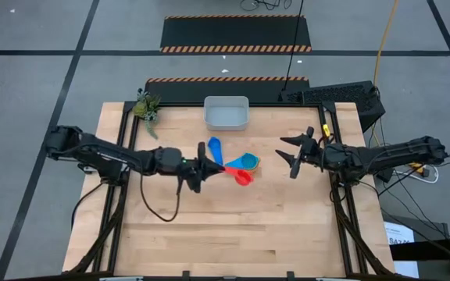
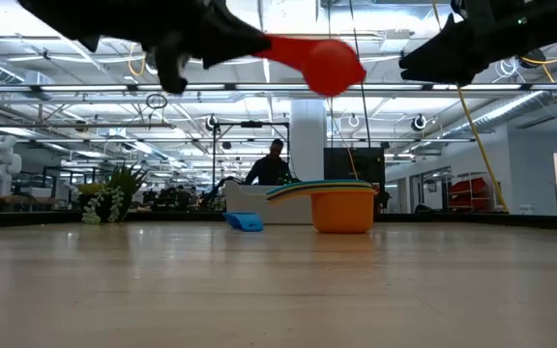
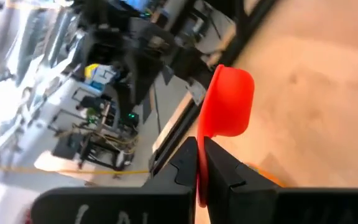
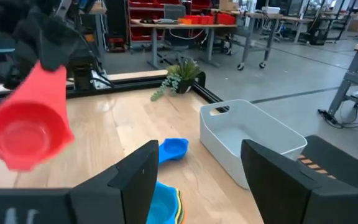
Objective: Nest measuring cups in basket
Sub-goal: Stack the red measuring cup into the light blue measuring cup
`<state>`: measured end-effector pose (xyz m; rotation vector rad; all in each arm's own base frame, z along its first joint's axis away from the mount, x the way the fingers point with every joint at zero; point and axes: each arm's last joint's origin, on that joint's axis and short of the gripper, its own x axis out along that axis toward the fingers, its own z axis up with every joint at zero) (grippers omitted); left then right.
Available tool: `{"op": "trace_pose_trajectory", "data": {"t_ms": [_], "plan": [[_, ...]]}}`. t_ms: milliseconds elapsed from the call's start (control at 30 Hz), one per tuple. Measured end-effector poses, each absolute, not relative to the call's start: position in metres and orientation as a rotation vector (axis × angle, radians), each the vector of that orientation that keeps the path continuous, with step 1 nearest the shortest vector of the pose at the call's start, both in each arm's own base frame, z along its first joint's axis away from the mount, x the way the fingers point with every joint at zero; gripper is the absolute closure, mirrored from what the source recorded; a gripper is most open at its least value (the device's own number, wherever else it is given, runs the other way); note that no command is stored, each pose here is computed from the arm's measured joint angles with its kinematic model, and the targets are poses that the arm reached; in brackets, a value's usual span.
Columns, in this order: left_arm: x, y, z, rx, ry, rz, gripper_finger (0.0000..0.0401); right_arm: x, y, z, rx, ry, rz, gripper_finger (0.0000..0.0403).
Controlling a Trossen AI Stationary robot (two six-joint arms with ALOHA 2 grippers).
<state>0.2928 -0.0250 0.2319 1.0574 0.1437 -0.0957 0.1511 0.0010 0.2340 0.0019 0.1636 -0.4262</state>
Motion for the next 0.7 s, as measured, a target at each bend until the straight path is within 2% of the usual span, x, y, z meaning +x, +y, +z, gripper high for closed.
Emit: {"op": "trace_pose_trajectory", "data": {"t_ms": [100, 267, 700], "plan": [[0.300, -0.024, 0.218, 1.148, 0.178, -0.099, 0.0395, 0.150, 0.001, 0.232, 0.000, 0.187, -0.431, 0.0179], [0.310, -0.014, 0.211, 1.198, 0.187, 0.001, 0.0394, 0.148, -0.001, 0.228, -0.021, 0.226, -0.489, 0.0179], [0.312, 0.011, 0.210, 1.123, 0.198, 0.079, 0.0394, 0.147, -0.002, 0.227, -0.041, 0.242, -0.533, 0.0179]]}}
